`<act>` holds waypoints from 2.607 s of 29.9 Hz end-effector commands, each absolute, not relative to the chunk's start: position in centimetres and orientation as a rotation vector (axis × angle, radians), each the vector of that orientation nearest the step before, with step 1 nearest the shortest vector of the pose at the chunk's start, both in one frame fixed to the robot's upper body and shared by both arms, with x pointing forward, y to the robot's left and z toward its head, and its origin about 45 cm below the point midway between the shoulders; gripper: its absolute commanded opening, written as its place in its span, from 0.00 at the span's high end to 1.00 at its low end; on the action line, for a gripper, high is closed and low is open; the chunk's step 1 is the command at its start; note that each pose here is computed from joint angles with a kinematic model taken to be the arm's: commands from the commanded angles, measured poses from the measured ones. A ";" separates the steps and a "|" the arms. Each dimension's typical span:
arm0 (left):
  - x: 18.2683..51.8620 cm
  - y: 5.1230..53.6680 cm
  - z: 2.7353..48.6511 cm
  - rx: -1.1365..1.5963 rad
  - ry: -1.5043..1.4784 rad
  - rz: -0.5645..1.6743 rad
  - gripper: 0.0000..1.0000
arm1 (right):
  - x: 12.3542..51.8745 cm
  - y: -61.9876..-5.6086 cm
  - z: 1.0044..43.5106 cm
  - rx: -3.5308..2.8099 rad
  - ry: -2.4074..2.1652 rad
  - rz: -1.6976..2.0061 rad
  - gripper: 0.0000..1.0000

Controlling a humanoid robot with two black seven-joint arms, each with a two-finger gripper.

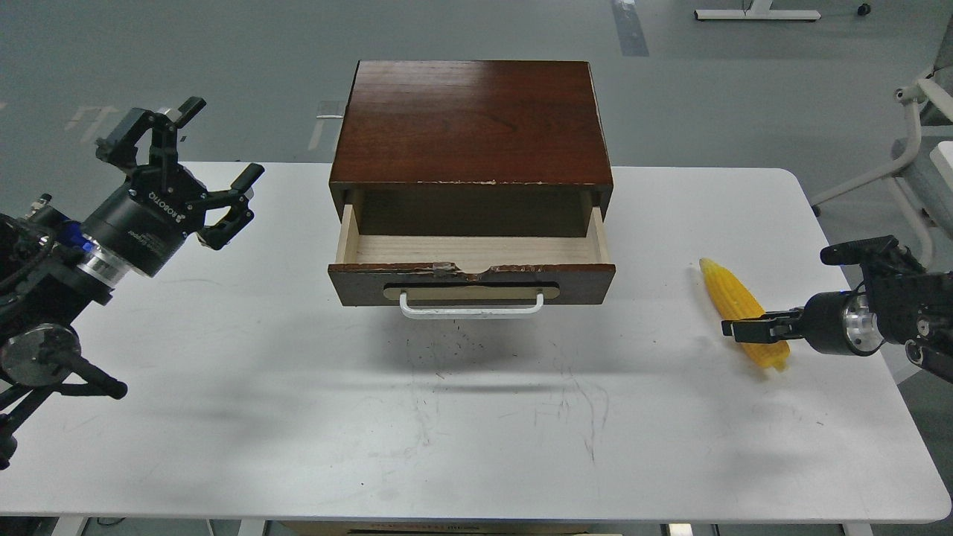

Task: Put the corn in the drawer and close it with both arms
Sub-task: 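Lift the corn cob with the right gripper above the chest, then lower the corn cob into the open drawer and release it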

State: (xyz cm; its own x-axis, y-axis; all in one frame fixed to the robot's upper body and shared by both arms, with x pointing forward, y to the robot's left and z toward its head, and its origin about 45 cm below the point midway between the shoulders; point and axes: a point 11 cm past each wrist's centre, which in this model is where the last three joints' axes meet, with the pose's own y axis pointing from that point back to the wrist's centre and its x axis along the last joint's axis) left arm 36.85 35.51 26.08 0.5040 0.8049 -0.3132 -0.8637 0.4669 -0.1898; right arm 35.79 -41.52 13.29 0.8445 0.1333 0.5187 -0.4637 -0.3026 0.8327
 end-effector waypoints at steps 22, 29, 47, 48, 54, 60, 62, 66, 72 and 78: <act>36.8 35.9 26.6 -0.338 0.175 1.033 0.01 | 46.4 -25.5 40.3 1.684 -0.219 1.389 0.79; 36.7 35.9 26.9 -0.331 0.168 1.026 0.01 | 44.9 -17.9 39.6 1.661 0.040 1.495 0.79; 36.6 36.7 27.5 -0.314 0.149 1.032 0.01 | 41.7 -9.2 33.4 1.487 0.480 1.732 0.79; 36.6 36.7 27.6 -0.315 0.148 1.032 0.01 | 41.7 -9.0 33.2 1.479 0.490 1.735 0.79; 36.7 36.9 28.0 -0.326 0.139 1.037 0.01 | 42.1 -8.8 31.8 1.441 0.527 1.722 0.79; 36.7 36.8 28.0 -0.327 0.140 1.036 0.01 | 41.9 -9.2 30.4 1.467 0.535 1.693 0.68; 36.7 36.8 27.9 -0.328 0.141 1.036 0.01 | 41.8 -9.3 30.1 1.472 0.535 1.687 0.56; 36.7 36.8 27.9 -0.327 0.140 1.035 0.01 | 42.0 -9.6 29.8 1.474 0.527 1.680 0.36; 36.7 36.8 27.9 -0.326 0.139 1.036 0.01 | 42.0 -9.6 29.6 1.482 0.525 1.677 0.27; 36.7 36.8 27.9 -0.326 0.139 1.036 0.01 | 42.1 -9.3 30.3 1.488 0.504 1.689 0.23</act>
